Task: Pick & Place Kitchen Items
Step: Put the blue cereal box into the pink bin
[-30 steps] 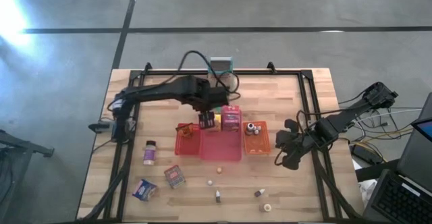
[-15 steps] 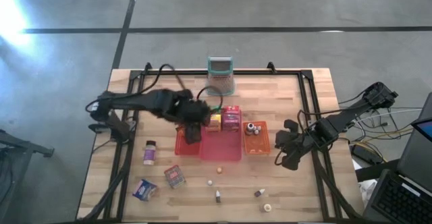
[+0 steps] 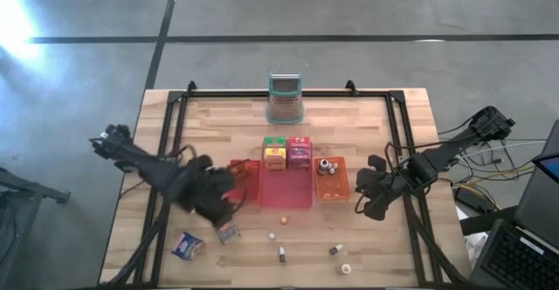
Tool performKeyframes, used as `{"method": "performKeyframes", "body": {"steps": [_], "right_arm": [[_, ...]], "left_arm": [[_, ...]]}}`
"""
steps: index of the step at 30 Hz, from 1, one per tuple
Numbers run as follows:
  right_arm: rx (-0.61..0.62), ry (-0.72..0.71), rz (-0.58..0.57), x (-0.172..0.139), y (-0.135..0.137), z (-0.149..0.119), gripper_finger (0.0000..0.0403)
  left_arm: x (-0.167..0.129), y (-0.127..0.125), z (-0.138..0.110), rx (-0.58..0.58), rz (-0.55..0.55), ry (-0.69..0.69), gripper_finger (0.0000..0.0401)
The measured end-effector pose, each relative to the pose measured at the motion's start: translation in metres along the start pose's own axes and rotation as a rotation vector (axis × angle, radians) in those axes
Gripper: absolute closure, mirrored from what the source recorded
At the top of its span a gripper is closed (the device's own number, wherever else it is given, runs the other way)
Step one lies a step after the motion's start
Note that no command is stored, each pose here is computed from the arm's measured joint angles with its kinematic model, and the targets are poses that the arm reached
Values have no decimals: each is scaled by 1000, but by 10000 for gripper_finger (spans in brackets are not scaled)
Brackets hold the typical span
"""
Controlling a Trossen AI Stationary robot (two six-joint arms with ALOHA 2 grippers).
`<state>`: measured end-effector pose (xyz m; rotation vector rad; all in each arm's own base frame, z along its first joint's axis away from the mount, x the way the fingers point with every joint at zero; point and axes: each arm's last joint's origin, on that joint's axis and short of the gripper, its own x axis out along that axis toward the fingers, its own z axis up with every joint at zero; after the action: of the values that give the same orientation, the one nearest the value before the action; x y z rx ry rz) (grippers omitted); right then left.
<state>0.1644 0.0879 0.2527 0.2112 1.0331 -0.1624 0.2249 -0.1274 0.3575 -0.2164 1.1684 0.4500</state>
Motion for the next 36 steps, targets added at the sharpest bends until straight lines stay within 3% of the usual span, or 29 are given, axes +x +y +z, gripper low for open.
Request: {"method": "performKeyframes", "body": {"steps": [8, 22, 30, 36], "right_arm": [[1, 0, 0, 0, 0, 0, 394], [21, 3, 3, 0, 0, 0, 394], [21, 3, 2, 0, 0, 0, 394], [22, 3, 2, 0, 0, 0, 394]], "left_arm": [[-1, -18, -46, -244, -28, 91, 170], [-16, -34, -87, -543, -50, 307, 179], [-19, -57, -123, -577, 1, 320, 179], [-28, -76, -135, -520, -4, 266, 179]]}}
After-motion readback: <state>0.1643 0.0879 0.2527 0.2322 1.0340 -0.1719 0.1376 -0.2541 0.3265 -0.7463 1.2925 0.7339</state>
